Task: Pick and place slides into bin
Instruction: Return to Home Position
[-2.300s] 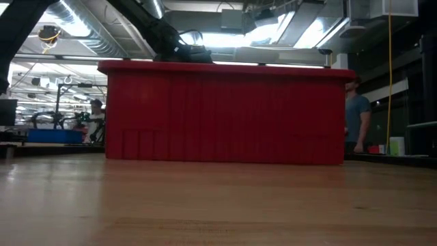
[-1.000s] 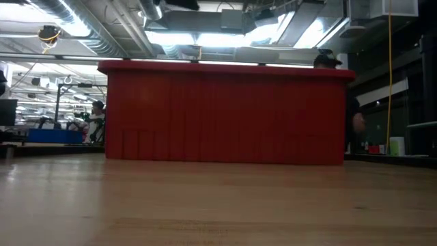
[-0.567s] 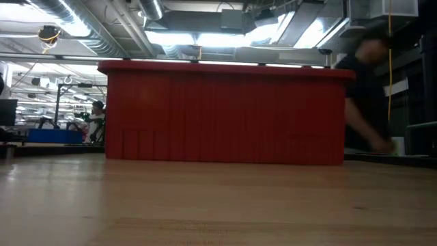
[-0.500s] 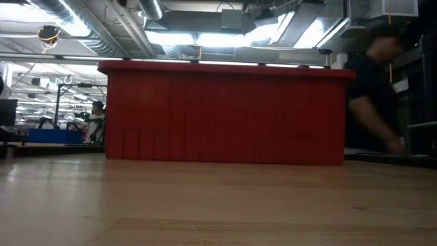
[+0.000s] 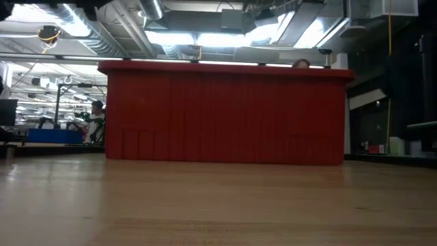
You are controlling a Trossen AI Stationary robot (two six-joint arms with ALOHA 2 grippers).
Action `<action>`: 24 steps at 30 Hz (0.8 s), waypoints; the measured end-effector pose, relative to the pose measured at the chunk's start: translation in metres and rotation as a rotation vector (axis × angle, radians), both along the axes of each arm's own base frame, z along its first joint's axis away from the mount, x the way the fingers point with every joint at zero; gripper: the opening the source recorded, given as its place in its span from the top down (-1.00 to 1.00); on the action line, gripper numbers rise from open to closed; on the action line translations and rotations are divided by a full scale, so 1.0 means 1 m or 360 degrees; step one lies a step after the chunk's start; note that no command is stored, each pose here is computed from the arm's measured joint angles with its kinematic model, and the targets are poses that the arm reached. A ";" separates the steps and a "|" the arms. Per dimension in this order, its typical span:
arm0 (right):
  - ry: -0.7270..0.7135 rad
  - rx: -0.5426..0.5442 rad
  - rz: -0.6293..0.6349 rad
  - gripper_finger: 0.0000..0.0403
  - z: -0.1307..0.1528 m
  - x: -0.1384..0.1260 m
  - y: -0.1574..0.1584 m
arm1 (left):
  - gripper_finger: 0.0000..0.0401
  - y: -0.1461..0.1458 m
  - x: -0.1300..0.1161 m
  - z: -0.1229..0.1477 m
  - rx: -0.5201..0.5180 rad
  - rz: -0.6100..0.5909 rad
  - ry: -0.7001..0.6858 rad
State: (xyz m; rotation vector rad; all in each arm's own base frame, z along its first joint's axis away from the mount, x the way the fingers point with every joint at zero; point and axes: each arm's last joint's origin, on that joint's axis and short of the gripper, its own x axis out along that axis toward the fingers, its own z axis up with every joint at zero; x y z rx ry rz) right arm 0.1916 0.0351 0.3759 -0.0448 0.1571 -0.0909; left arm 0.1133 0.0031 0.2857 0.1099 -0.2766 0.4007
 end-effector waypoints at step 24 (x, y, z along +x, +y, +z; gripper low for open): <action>-0.0101 0.0049 0.0008 0.98 -0.036 0.011 0.003 | 0.99 -0.005 -0.009 -0.062 -0.0088 -0.0446 0.0071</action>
